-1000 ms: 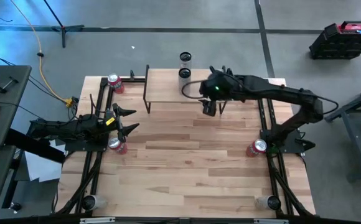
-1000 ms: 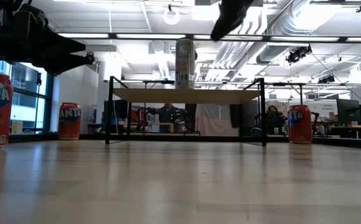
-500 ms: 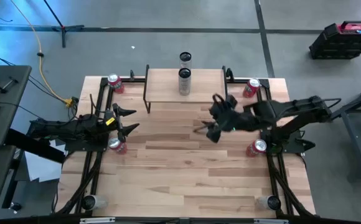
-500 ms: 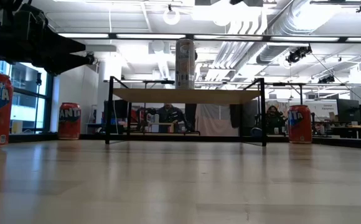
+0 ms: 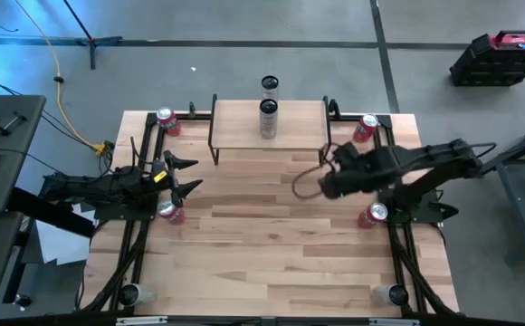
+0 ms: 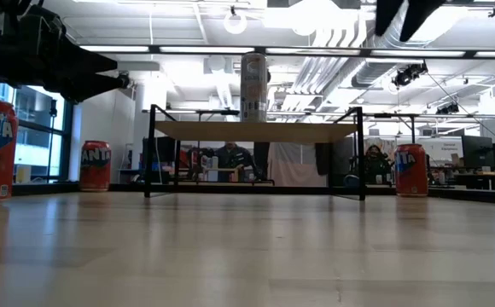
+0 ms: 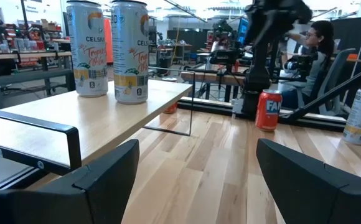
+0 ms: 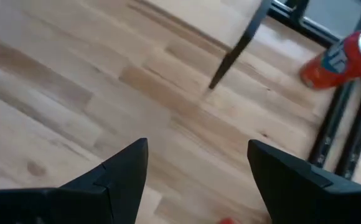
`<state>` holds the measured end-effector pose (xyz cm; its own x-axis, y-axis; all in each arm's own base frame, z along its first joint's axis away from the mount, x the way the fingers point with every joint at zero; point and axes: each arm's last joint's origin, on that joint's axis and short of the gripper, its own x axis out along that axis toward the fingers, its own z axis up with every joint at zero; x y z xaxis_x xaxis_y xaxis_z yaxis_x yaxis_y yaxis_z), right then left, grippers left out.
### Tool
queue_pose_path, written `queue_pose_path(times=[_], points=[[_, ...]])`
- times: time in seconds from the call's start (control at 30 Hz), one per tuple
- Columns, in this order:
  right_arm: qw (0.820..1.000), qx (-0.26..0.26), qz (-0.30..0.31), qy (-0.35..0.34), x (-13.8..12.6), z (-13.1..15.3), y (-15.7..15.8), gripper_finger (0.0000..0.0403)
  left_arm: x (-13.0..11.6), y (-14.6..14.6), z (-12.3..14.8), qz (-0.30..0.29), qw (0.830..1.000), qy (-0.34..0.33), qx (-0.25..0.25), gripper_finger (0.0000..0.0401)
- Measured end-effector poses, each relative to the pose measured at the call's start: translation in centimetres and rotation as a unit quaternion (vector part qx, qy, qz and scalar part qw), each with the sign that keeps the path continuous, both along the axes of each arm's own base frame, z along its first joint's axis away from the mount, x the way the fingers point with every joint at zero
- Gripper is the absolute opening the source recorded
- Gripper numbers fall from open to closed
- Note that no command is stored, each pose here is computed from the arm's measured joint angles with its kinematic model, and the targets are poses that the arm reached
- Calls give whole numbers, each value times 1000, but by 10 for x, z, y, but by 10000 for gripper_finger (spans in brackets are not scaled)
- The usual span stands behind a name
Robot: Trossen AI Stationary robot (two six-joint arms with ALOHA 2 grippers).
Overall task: Place canned beverage on shelf
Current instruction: Put the top right red soda can on the shelf
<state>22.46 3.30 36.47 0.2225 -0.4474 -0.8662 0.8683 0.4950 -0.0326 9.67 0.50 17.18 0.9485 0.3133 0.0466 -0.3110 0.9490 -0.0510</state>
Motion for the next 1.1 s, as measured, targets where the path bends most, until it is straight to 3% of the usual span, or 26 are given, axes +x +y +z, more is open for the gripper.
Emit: queue_pose_path(times=[0.1,0.23,0.4,0.63,0.9,1.1], points=[[999,-24,-39,-23,1,4,-29,260,0,0,0,0,1000,0,0,314],[991,-69,-115,21,-10,5,-75,260,0,0,0,0,1000,0,0,314],[982,-44,-177,46,-29,7,-132,272,0,0,0,0,1000,0,0,314],[971,3,-235,46,-48,-3,-197,327,0,0,0,0,1000,0,0,314],[930,39,-365,-6,-76,-54,-247,348,0,0,0,0,1000,1,0,314],[881,27,-469,-54,-84,-97,-257,348,0,0,0,0,1000,0,0,314]])
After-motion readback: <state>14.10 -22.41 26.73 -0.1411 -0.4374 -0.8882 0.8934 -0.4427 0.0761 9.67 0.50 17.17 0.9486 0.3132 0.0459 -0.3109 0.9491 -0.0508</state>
